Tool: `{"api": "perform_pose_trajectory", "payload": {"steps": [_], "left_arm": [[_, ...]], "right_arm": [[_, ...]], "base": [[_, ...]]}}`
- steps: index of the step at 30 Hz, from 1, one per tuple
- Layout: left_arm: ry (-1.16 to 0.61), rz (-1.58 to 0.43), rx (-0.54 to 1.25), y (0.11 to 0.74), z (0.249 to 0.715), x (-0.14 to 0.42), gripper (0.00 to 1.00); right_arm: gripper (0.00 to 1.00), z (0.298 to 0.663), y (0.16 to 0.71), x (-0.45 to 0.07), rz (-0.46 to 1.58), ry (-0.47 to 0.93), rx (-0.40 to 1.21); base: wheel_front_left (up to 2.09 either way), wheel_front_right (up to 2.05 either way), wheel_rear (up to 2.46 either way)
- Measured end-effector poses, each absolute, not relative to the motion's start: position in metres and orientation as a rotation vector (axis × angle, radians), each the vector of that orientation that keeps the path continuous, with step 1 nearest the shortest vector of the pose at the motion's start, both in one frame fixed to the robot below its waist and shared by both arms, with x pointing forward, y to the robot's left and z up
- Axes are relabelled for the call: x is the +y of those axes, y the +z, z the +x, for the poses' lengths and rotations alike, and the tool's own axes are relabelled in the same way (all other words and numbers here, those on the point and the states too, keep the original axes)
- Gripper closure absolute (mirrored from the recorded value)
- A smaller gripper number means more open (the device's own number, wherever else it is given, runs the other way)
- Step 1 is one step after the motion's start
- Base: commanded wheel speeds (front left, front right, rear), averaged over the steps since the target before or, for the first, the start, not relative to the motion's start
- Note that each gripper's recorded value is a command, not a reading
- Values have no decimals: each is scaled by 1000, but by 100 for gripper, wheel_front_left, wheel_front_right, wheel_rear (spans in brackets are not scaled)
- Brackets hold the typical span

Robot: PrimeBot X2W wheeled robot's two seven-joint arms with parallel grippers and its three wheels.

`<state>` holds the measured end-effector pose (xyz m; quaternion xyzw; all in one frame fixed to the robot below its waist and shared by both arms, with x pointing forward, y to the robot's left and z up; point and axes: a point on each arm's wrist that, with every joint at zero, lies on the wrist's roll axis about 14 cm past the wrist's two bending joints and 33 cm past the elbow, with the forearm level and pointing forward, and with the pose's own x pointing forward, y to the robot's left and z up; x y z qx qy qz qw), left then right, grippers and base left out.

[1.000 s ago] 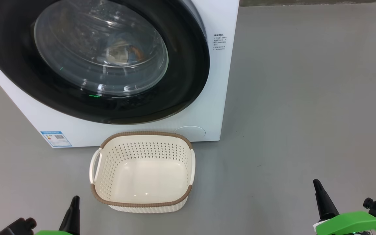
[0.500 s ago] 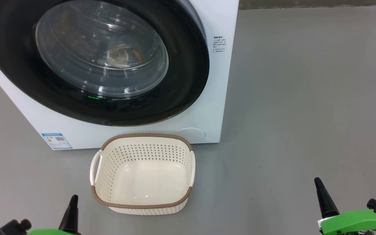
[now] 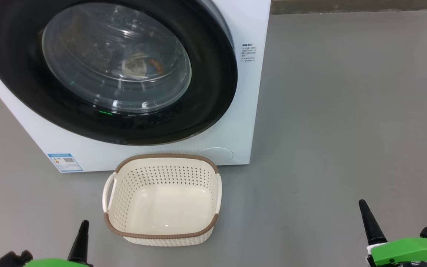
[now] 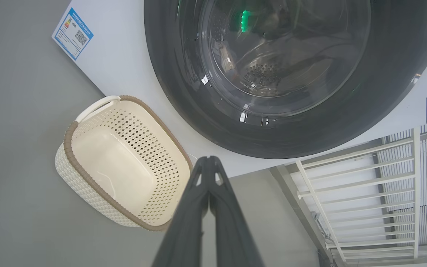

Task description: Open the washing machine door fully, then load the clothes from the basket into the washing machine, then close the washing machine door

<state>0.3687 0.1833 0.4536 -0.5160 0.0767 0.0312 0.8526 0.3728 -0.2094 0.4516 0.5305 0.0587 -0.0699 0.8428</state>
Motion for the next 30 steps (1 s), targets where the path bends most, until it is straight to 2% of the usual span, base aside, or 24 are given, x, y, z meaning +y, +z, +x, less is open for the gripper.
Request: {"api": "perform_pose_trajectory", "payload": {"steps": [30], "left_arm": [[67, -1401, 121, 468, 373, 186, 100]], "right_arm": [[100, 374, 469, -209, 1406, -120, 77]], "base": [[0, 0, 0]]}}
